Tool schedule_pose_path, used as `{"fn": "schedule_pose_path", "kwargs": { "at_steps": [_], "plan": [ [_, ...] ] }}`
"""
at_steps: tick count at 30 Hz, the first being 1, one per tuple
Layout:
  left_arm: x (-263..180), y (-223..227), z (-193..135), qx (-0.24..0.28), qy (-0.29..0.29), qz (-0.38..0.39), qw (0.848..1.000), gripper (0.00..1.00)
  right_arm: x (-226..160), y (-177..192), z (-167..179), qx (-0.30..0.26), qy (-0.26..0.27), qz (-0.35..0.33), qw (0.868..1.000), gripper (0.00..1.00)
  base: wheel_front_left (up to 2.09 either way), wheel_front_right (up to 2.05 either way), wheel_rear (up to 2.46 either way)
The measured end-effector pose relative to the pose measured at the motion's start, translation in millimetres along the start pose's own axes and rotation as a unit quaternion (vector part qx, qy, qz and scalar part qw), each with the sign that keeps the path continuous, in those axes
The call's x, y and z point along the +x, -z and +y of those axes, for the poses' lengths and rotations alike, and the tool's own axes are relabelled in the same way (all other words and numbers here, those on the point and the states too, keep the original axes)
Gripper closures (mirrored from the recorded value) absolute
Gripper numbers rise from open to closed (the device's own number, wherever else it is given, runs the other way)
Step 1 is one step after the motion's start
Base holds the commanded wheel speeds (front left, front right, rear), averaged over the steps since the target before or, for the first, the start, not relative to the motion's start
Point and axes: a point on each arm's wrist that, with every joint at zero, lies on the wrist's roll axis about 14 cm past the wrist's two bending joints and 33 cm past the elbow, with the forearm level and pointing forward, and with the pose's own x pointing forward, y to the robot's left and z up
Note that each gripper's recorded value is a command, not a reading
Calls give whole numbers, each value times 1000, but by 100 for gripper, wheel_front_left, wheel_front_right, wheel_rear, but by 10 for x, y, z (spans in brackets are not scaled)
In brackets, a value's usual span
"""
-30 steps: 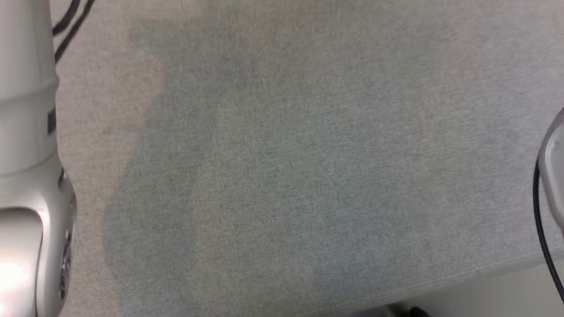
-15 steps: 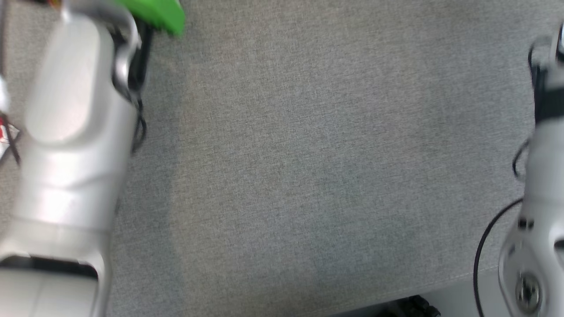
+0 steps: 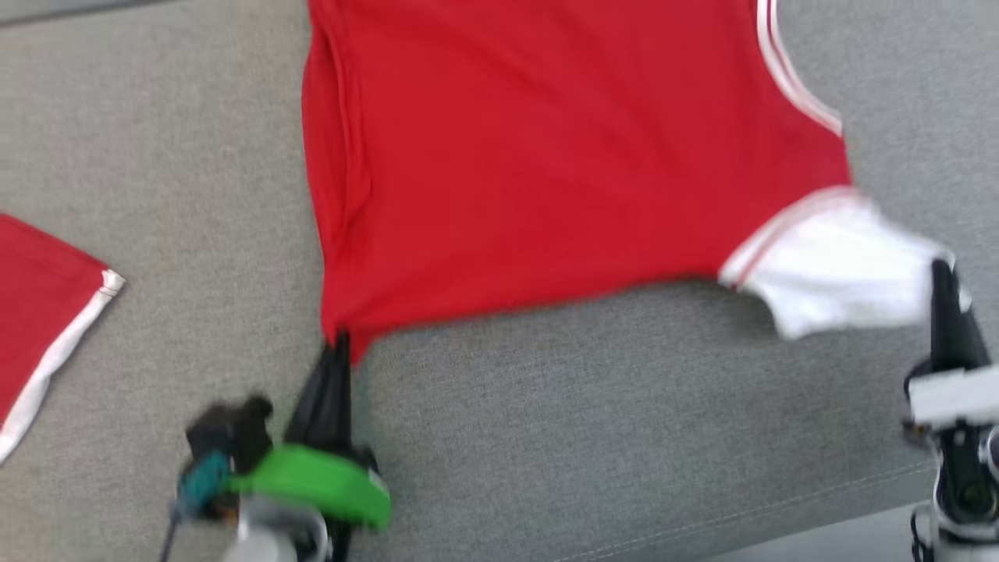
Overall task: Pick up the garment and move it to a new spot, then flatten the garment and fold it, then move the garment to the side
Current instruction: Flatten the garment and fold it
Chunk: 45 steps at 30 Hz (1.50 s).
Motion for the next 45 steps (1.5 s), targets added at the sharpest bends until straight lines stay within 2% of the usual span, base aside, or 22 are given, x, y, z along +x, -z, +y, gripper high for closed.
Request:
{"fn": "schedule_pose_path", "kwargs": {
  "at_steps": [4, 7, 13, 19, 25, 28, 37, 38, 39, 40, 41, 42, 45],
  "plan": [
    [-538, 174, -141, -34, -20, 31, 999, 100, -508, 146, -331, -19, 44, 31, 998, 100, 0, 0, 0],
    [-759, 199, -216, -39, -24, 41, 998, 100, -782, 257, -459, -19, 61, 51, 997, 100, 0, 0, 0],
    [-915, 218, -375, -38, -3, 69, 997, 100, -880, 241, -459, -14, 59, 47, 997, 100, 0, 0, 0],
    [-735, 60, -440, 0, 28, 78, 997, 100, -574, 90, -269, -44, 30, 42, 998, 100, 0, 0, 0],
    [-376, -205, -493, 2, 49, 76, 996, 100, -98, -76, 35, -80, -5, 40, 996, 100, 0, 0, 0],
    [-213, -228, -471, -15, 46, 91, 995, 100, 124, -48, 108, -107, -10, 59, 992, 100, 0, 0, 0],
    [189, -178, -209, 11, 20, 129, 991, 100, 665, 150, 275, -152, -20, 90, 984, 100, 0, 0, 0],
    [212, -148, -184, 12, 17, 135, 991, 95, 708, 191, 295, -162, -23, 94, 982, 100, 0, 0, 0],
    [229, -124, -160, 13, 15, 140, 990, 56, 747, 210, 312, -168, -25, 92, 981, 100, 0, 0, 0],
    [250, -123, -135, 11, 11, 137, 990, 21, 784, 210, 318, -169, -26, 87, 981, 66, 0, 0, 0],
    [263, -115, -115, 11, 8, 138, 990, 0, 808, 207, 324, -175, -27, 82, 981, 16, 0, 0, 0],
    [269, -104, -104, 12, 7, 140, 990, 0, 826, 206, 323, -183, -29, 78, 979, 0, 0, 0, 0],
    [261, -145, -111, 11, 5, 131, 991, 0, 834, 150, 314, -181, -30, 61, 981, 0, 0, 0, 0]
  ]
}}
